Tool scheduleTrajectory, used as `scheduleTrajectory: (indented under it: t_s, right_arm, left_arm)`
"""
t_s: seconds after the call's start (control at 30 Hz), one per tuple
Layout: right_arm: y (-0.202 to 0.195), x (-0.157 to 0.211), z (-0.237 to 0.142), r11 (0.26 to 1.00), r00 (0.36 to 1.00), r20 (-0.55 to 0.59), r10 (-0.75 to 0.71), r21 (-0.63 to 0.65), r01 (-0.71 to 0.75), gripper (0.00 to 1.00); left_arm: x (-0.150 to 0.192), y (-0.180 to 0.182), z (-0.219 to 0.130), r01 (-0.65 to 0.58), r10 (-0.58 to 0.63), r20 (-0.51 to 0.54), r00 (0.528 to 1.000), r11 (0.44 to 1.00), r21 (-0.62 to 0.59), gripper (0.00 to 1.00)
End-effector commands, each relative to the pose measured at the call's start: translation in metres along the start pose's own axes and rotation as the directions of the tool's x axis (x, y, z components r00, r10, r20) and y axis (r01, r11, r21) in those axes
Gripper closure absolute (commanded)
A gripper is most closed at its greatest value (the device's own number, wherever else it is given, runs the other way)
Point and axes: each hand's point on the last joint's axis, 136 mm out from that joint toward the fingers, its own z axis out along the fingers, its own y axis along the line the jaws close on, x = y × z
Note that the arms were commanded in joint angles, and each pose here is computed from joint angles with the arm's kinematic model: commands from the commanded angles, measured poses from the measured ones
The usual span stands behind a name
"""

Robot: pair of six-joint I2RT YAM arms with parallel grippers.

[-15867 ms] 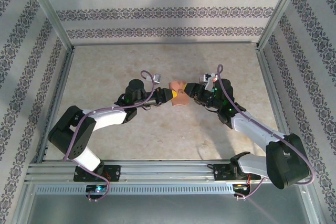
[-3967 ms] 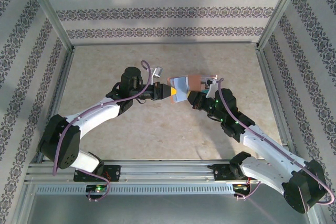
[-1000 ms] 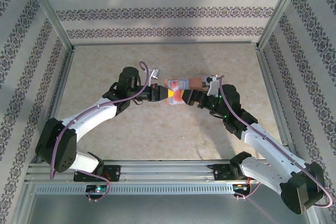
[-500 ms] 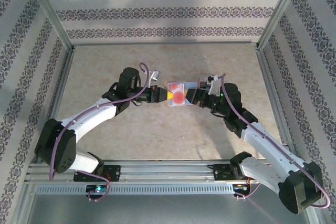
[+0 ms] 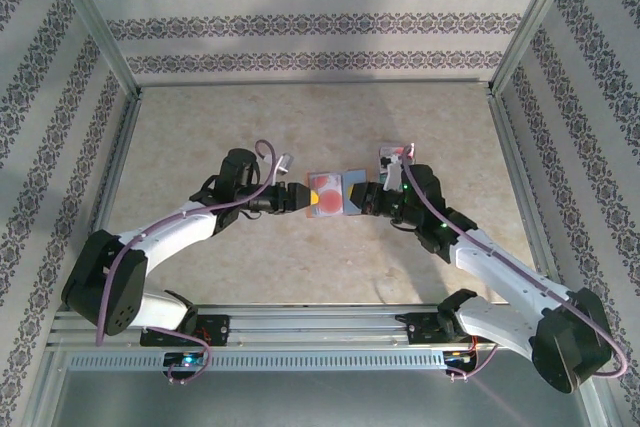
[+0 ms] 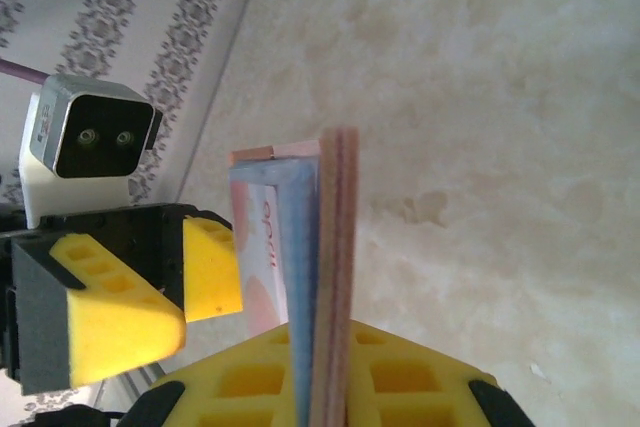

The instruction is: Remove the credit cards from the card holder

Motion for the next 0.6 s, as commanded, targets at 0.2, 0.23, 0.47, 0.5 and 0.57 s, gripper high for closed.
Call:
scheduleTrajectory:
  t_s: [0.2,0.23,0.47,0.5,0.57]
  right_arm:
    - [-0.021,0.024,0.028,0.992,0.995,-0.031,0.098,0.085,-0.095,1.00]
    - [-0.020,0.025,0.031,0.992,0.994,-0.036,0.103,0.084,-0.099,1.00]
    - [-0.004,0.040,0.059,0.992,0.988,-0.096,0.118,0.054,-0.114,1.00]
    - [-0.002,0.041,0.064,0.992,0.987,-0.104,0.122,0.057,-0.116,1.00]
    - [-0.005,0.044,0.071,0.988,0.984,-0.109,0.140,0.078,-0.132,1.00]
  left_arm:
    - [-0.014,0.043,-0.029,0.090,-0.063,0.157,0.986,0.981,-0.174,0.01]
    - [-0.015,0.049,-0.035,0.096,-0.059,0.175,0.983,0.972,-0.217,0.01]
    - [-0.029,0.061,-0.073,0.067,0.058,0.251,0.966,0.885,-0.461,0.01]
    - [-0.031,0.061,-0.077,0.065,0.073,0.264,0.962,0.876,-0.479,0.01]
    - [-0.035,0.060,-0.083,0.065,0.093,0.286,0.954,0.864,-0.499,0.01]
